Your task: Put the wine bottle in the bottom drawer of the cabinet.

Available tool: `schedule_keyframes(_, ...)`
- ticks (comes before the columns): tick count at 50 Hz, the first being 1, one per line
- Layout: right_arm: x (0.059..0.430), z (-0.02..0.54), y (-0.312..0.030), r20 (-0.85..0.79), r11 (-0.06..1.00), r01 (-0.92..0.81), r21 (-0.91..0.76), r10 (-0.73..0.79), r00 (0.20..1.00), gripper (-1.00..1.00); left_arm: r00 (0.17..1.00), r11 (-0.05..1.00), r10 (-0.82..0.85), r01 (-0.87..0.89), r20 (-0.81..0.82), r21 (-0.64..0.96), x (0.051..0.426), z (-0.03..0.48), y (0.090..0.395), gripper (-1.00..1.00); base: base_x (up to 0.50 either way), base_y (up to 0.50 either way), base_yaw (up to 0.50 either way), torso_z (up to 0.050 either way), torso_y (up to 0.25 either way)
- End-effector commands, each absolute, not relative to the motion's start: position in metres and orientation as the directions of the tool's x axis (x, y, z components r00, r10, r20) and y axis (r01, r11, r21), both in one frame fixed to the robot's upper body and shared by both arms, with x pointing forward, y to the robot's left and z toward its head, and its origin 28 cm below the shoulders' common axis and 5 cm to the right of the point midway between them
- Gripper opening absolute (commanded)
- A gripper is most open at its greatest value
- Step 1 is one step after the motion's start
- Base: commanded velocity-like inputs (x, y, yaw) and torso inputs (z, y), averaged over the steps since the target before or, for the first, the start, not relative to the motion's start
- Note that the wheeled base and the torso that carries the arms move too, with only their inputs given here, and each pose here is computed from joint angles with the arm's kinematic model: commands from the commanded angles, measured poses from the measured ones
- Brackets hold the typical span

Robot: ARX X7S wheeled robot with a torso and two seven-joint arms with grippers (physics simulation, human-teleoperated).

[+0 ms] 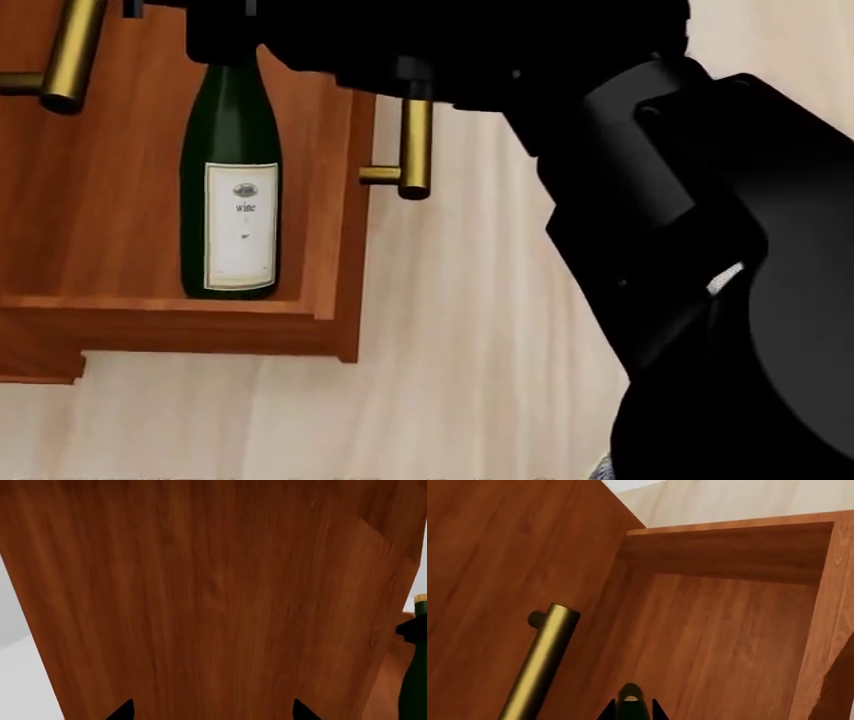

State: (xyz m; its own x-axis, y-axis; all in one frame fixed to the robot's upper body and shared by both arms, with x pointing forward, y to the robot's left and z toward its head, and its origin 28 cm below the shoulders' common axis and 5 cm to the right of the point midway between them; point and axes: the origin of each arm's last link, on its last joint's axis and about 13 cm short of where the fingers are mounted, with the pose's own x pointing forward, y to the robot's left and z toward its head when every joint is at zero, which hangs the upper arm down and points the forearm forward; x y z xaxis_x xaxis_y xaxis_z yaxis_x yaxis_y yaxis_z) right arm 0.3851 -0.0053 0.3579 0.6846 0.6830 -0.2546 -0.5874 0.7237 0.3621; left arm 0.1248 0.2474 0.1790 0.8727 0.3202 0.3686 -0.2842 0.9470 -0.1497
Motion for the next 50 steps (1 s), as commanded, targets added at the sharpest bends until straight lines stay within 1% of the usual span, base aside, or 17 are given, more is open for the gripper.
schedule_keyframes(1, 0.388, 0.308, -0.002, -0.460, 0.794, -0.556, 0.248, 0.601, 0.653, -1.00, 0.872, 0.946, 0.323, -0.288, 0.367, -0.148, 0.125, 0.178, 0.248, 1.00, 0.00, 0.00, 0.00, 0.000, -0.086)
schedule_keyframes(12, 0.387, 0.301, -0.001, -0.479, 0.796, -0.557, 0.238, 0.595, 0.645, -1.00, 0.872, 0.946, 0.323, -0.289, 0.369, -0.146, 0.125, 0.178, 0.248, 1.00, 0.00, 0.00, 0.00, 0.000, -0.085)
schedule_keyframes(25, 0.388, 0.294, -0.003, -0.497, 0.805, -0.550, 0.224, 0.580, 0.646, -1.00, 0.871, 0.946, 0.323, -0.287, 0.370, -0.149, 0.125, 0.178, 0.248, 1.00, 0.00, 0.00, 0.00, 0.000, -0.039)
schedule_keyframes(50, 0.393, 0.278, -0.012, -0.537, 0.847, -0.500, 0.182, 0.512, 0.671, -1.00, 0.869, 0.945, 0.325, -0.285, 0.374, -0.158, 0.124, 0.178, 0.248, 1.00, 0.00, 0.00, 0.00, 0.000, -0.006)
